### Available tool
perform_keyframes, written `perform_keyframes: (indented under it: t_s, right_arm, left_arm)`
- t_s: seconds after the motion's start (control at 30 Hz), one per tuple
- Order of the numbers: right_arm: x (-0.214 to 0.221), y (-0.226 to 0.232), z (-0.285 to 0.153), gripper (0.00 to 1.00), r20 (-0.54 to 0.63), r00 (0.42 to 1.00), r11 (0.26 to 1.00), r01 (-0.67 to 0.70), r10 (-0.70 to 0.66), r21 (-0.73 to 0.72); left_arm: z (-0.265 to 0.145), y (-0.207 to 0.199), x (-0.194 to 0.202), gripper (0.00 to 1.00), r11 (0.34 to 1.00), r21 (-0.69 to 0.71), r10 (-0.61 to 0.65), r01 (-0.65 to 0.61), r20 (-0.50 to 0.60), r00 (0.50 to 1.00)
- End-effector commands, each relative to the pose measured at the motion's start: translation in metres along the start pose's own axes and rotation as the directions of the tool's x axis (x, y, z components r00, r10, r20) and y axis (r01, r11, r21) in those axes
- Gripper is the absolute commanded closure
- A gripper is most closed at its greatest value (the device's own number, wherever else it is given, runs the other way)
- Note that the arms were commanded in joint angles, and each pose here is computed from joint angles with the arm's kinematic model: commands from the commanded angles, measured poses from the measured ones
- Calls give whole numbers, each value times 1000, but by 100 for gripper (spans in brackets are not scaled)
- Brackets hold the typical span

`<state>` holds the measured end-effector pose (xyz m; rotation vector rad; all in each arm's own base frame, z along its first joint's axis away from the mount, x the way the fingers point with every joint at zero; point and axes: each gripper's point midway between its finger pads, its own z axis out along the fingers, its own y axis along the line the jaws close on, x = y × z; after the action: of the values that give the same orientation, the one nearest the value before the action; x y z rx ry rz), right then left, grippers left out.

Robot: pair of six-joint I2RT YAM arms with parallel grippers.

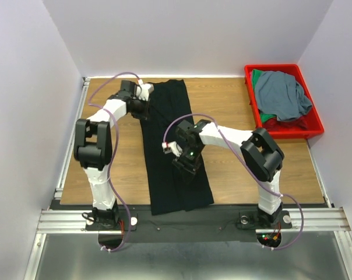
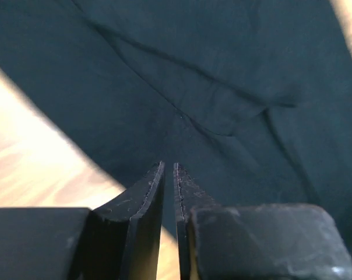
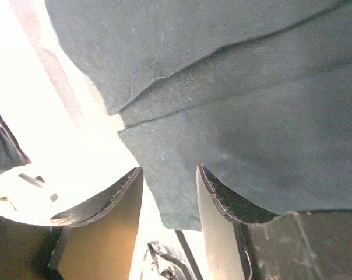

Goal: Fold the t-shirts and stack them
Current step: Fold the tshirt

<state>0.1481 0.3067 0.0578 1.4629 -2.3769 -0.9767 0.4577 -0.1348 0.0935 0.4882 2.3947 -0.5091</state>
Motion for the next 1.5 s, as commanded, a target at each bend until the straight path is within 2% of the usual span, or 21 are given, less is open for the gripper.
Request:
perform_keyframes:
  t_s: [0.0, 0.17, 0.33, 0.5, 0.53, 0.63, 0.73, 0.83, 0.87, 0.97, 1.0, 1.07, 1.1, 1.17, 1.23, 1.27, 1.3, 1.33, 1.4, 1.43, 1.47]
  right_arm:
    - [-21, -1, -50, 52, 161, 987, 1000, 0, 3, -21]
    - [-14, -63, -82, 52, 247, 961, 984, -152, 123, 98]
    - [-23, -111, -104, 53, 327, 932, 954, -227, 155, 196]
    - [-40, -145, -117, 53, 362, 918, 929, -265, 162, 257]
    - [-46, -153, -119, 53, 376, 913, 924, -270, 157, 271]
    - [-62, -174, -136, 53, 425, 893, 899, -302, 150, 316]
    - [-71, -189, -144, 53, 455, 877, 894, -321, 156, 312]
    - [-79, -175, -158, 51, 480, 870, 909, -282, 108, 306]
    - [-82, -160, -172, 49, 502, 862, 914, -258, 71, 314]
    - [-78, -130, -184, 44, 517, 856, 930, -207, 22, 303]
    - [-77, -111, -198, 41, 533, 846, 929, -176, -27, 326]
    - [-68, -93, -203, 37, 517, 853, 924, -140, -70, 356]
    - [-61, -74, -203, 32, 496, 860, 915, -96, -122, 391]
    - [-48, -54, -189, 32, 414, 891, 906, -7, -186, 422]
    - [-19, -49, -168, 32, 353, 918, 900, 8, -179, 436]
    - [-10, -46, -160, 32, 331, 925, 899, 24, -185, 437]
    - [-5, -39, -149, 32, 290, 930, 893, 77, -225, 444]
    - [10, -40, -137, 32, 235, 945, 881, 96, -227, 464]
    - [18, -21, -130, 32, 162, 929, 835, 210, -333, 509]
    - [23, -16, -126, 32, 136, 923, 823, 245, -360, 513]
    - [35, -18, -112, 33, 98, 928, 824, 266, -359, 501]
  left_arm:
    - [22, -6, 14, 77, 1000, 7, 7, -6, -80, 997]
    - [58, 0, 29, 81, 1000, -13, -10, 8, -144, 990]
    - [86, 11, 22, 81, 999, -32, -10, 5, -157, 988]
    - [110, 22, -18, 81, 999, -36, -6, 2, -117, 993]
    - [109, 23, -40, 81, 999, -40, 6, -9, -75, 997]
    - [120, 29, -45, 80, 1000, -30, -12, 10, -68, 998]
    - [114, 25, -70, 70, 1000, 2, 0, 0, -4, 1000]
    - [80, 6, -104, 55, 997, 53, 60, -64, 82, 995]
    - [50, -10, -125, 51, 992, 79, 92, -103, 134, 987]
    - [-3, -28, -151, 29, 974, 61, 202, -220, 216, 955]
    - [-50, -43, -174, 17, 959, 27, 260, -280, 297, 919]
    - [-76, -49, -162, 1, 945, 1, 311, -327, 306, 900]
    - [-124, -65, -176, 1, 914, -54, 391, -403, 386, 836]
    - [-164, -79, -152, 1, 885, -89, 452, -458, 401, 797]
    - [-183, -81, -132, 1, 844, -135, 527, -520, 391, 754]
    - [-175, -78, -101, 1, 844, -111, 527, -524, 345, 777]
    - [-197, -86, -87, 1, 807, -134, 582, -576, 348, 735]
    - [-200, -88, -70, 1, 795, -126, 598, -593, 328, 731]
    - [-203, -97, -19, 5, 762, -60, 633, -645, 276, 723]
    - [-202, -102, 2, 7, 770, -16, 619, -638, 261, 740]
    - [-200, -104, 20, 9, 721, 6, 670, -693, 246, 700]
